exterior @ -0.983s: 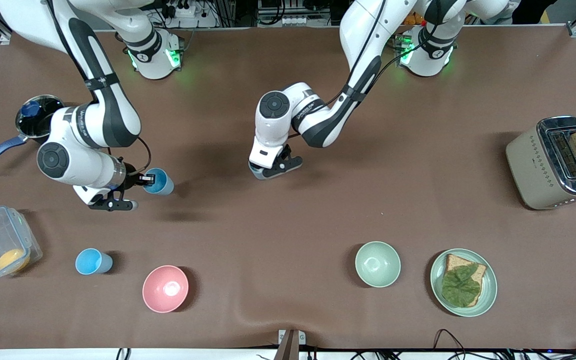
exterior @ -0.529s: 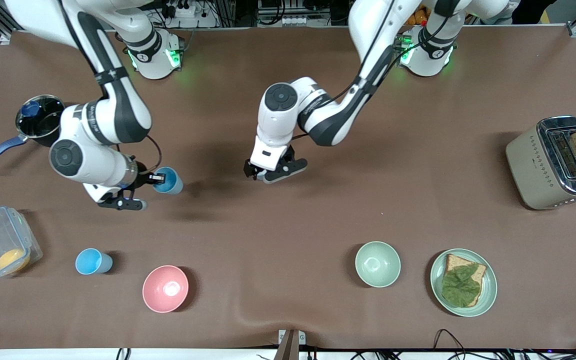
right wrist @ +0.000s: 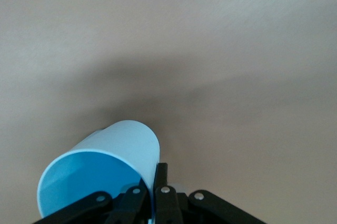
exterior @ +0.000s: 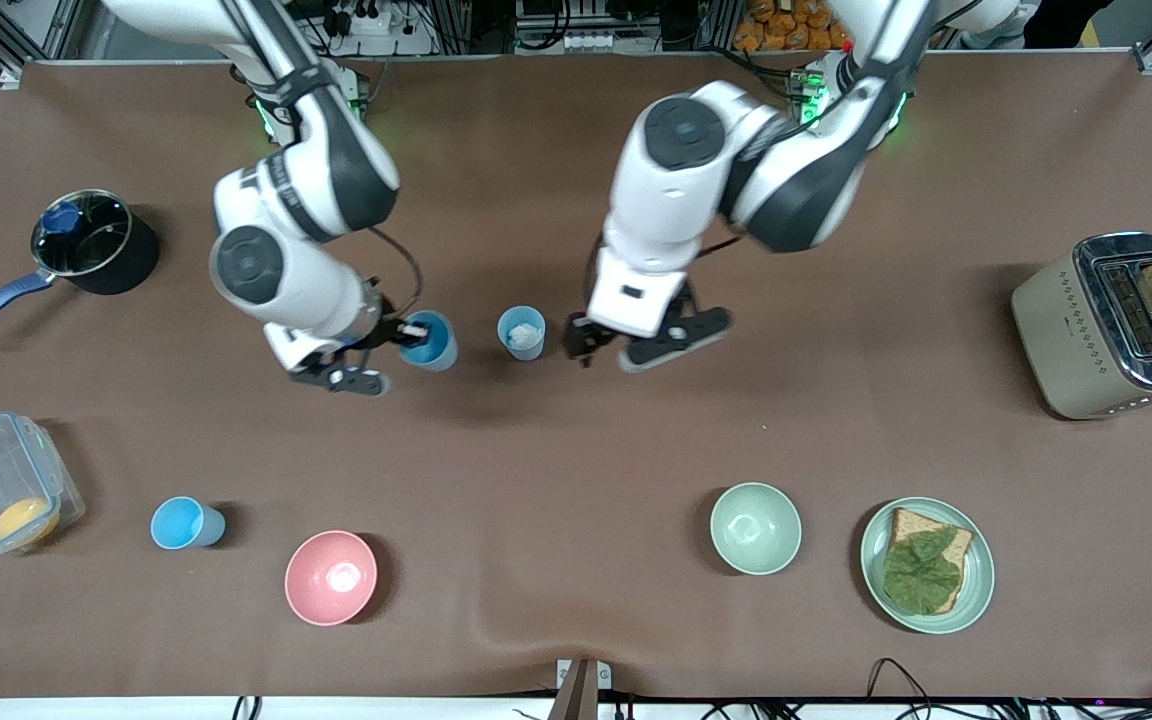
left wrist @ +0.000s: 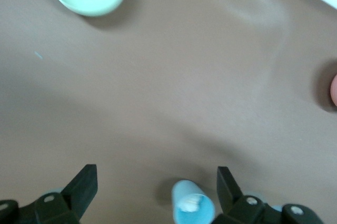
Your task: Stack blue cups with both arms
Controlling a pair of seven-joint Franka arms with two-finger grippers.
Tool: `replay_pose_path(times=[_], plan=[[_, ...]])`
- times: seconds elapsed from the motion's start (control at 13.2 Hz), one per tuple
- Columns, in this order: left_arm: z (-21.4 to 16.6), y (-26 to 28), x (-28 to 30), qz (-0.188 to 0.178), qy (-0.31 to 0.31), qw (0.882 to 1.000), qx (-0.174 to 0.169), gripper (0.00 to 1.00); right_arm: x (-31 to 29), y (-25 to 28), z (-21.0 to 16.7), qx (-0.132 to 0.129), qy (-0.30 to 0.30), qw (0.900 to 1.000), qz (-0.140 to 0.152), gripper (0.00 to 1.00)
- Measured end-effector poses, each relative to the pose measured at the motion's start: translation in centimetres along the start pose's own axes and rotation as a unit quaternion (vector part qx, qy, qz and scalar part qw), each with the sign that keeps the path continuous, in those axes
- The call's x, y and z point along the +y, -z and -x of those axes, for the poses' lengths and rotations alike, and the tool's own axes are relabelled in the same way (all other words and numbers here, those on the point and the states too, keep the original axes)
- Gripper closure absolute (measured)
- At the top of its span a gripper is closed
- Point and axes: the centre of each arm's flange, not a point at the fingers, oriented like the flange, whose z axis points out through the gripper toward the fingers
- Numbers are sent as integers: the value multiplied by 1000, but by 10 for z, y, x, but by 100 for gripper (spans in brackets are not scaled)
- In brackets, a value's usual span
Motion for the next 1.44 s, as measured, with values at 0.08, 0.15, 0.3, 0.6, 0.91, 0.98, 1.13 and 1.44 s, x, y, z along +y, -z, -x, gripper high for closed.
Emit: replay_pose_path(times=[0.08, 0.15, 0.3, 0.6, 0.91, 0.98, 1.13, 1.44], plan=[[-17, 20, -16, -7, -10, 1000, 1, 0, -13, -4, 10, -1, -2, 1000, 2, 96], [-31, 37, -31, -14, -17, 1000, 0, 0, -23, -10, 18, -1, -5, 1000, 4, 96], [-59, 65, -64, -29, -27, 999, -3, 0, -40, -23, 26, 4, -13, 1000, 3, 96], [-113, 103, -144, -63, -2, 998, -16, 0, -64, -57, 40, 2, -23, 1000, 12, 96], [-160, 139, -217, -64, 43, 997, -2, 0, -80, -72, 55, 0, -22, 1000, 18, 96], [-168, 144, -231, -63, 56, 996, 1, 0, -80, -73, 55, 0, -22, 1000, 18, 96], [-180, 152, -254, -66, 77, 995, 4, 0, -79, -74, 54, -1, -23, 1000, 19, 91], [-212, 162, -308, -70, 52, 996, 6, 0, -71, -64, 42, 6, -27, 999, 21, 46]])
